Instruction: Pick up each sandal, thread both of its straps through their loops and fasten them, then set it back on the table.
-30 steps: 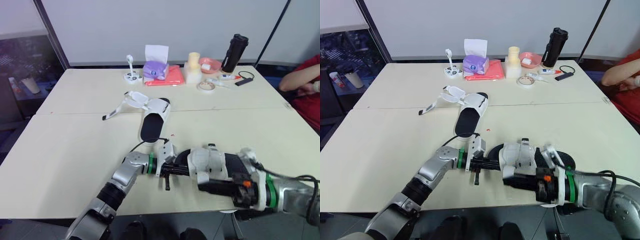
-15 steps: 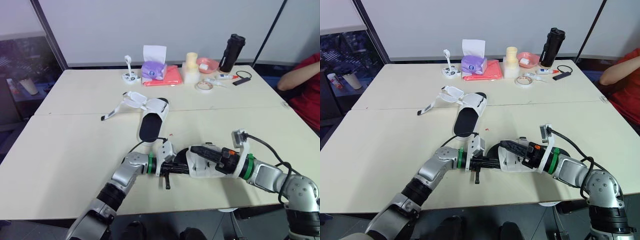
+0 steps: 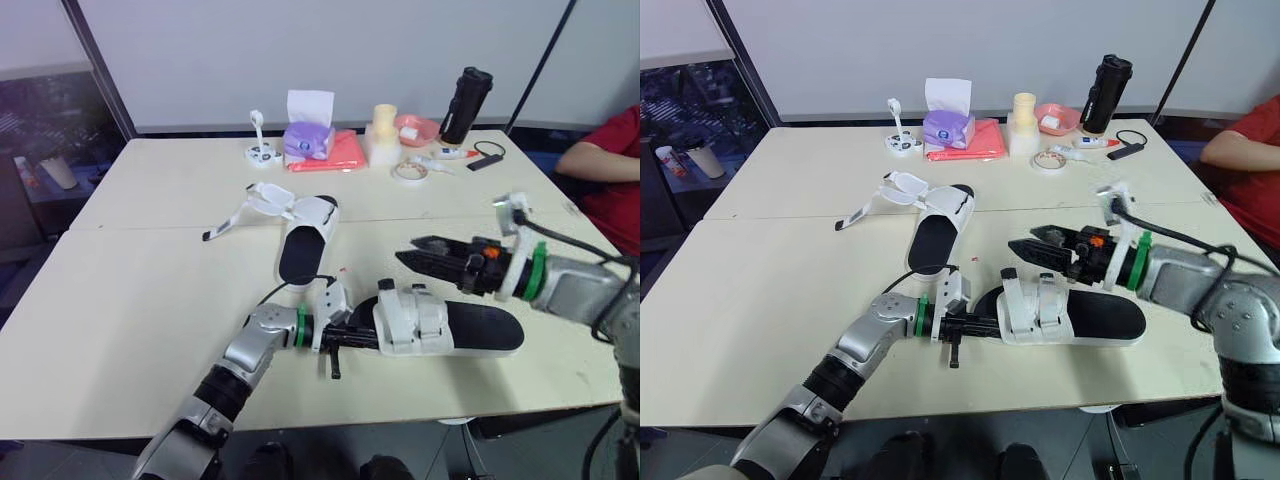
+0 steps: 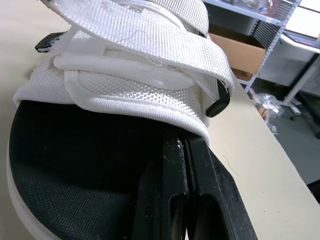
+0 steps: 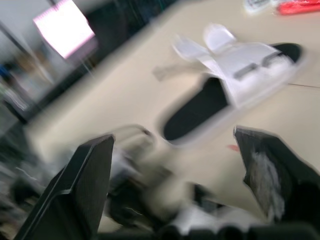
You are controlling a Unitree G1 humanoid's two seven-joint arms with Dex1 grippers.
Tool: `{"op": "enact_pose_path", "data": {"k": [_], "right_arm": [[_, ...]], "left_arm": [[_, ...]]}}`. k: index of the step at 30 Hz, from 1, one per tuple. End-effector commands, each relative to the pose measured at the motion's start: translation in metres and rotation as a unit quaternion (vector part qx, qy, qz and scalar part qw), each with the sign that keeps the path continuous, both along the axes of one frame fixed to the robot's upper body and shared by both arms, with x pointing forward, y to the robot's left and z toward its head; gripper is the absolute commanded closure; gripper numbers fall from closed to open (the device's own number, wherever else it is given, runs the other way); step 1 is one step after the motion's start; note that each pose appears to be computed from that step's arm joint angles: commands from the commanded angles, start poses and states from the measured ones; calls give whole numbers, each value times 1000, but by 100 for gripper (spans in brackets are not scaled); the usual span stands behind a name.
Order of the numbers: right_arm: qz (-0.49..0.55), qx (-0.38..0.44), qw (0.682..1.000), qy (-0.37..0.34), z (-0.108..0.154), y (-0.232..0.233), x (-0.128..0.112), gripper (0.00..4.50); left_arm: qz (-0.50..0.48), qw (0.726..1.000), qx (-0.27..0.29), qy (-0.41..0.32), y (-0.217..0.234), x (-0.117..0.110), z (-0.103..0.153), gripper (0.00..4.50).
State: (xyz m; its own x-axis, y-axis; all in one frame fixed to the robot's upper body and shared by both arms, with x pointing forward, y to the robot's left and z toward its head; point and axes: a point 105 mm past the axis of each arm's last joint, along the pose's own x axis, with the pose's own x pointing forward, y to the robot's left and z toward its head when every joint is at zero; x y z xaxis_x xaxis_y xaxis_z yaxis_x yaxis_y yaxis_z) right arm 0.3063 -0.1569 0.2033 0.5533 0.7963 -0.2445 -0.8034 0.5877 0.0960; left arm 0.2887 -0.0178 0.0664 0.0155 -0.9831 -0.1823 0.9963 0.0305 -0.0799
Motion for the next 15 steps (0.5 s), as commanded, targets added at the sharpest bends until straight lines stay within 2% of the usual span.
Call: {"op": "enact_pose_path", "data": {"k": [1,7,8,10,15], "right_arm": [[49,-40,998,-1,-18,5,6,39],[83,-42,995,31,-32,8,18,39],[86,-38,995,36,-33,8,20,63],[93,-23,994,49,-33,10,22,122],[117,-27,990,73,-34,11,15,388]], "left_arm": [[23,996,74,47,11,-2,-43,450],[38,996,70,46,13,0,-43,450],[40,996,69,46,14,1,-43,450],[45,996,69,47,16,1,-44,450],[52,995,67,49,18,1,-45,450]]}}
